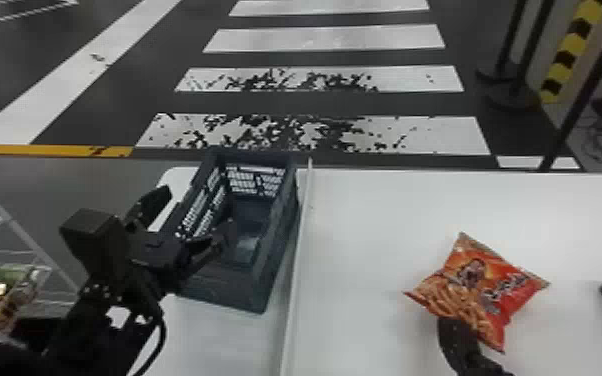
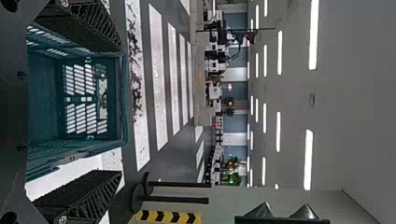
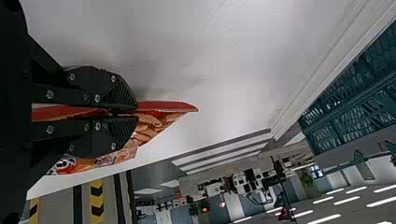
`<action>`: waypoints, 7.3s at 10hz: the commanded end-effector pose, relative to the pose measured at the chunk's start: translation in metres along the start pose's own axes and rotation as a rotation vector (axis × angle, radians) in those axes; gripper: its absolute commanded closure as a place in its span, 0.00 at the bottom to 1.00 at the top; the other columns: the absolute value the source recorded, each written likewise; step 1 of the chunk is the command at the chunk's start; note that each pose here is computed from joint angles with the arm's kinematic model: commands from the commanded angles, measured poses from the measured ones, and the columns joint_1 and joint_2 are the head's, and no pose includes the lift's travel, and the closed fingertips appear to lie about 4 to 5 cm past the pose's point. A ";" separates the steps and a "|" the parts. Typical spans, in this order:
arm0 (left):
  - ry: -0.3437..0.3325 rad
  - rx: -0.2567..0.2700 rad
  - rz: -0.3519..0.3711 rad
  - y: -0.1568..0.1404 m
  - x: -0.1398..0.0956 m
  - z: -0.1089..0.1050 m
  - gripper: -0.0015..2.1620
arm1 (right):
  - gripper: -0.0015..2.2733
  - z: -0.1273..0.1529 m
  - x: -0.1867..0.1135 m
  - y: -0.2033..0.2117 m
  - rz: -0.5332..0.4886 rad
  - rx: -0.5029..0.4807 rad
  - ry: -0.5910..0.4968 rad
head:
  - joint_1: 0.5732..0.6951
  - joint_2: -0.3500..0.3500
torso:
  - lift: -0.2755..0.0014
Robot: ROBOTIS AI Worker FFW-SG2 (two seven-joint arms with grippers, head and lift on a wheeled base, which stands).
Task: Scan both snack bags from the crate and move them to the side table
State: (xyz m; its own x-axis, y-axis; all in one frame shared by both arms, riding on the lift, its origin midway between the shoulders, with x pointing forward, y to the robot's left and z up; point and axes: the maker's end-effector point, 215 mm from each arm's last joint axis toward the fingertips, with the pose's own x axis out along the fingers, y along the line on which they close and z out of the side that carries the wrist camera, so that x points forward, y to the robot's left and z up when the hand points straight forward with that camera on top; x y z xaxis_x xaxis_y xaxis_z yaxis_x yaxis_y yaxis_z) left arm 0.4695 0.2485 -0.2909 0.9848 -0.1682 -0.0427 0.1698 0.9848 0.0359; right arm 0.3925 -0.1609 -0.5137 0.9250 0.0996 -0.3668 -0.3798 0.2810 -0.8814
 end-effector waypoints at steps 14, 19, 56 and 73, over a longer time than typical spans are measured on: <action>0.009 -0.003 -0.021 -0.014 0.001 -0.007 0.03 | 0.99 0.027 -0.015 -0.162 -0.276 0.794 -0.065 | 1.00 0.65 | 0.65; 0.006 0.003 -0.025 -0.015 0.002 -0.006 0.03 | 0.99 -0.096 -0.032 -0.198 -0.442 1.472 0.075 | 1.00 0.48 | 0.65; -0.049 -0.015 -0.064 -0.032 0.013 -0.022 0.03 | 0.99 -0.078 -0.025 -0.086 0.121 1.149 0.002 | 1.00 0.47 | 0.65; -0.058 -0.004 -0.048 -0.032 0.013 -0.020 0.03 | 0.99 -0.164 0.047 -0.052 0.123 1.254 0.255 | 1.00 0.34 | 0.65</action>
State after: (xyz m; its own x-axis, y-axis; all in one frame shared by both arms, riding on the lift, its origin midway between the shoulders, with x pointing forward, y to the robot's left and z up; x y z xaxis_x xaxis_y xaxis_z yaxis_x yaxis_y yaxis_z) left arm 0.4758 0.2149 -0.3127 0.9759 -0.2179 0.0136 0.2174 0.9756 0.0300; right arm 0.4495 -0.3239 -0.5325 0.8058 0.0548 -0.5897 -0.0813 0.9965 -0.0185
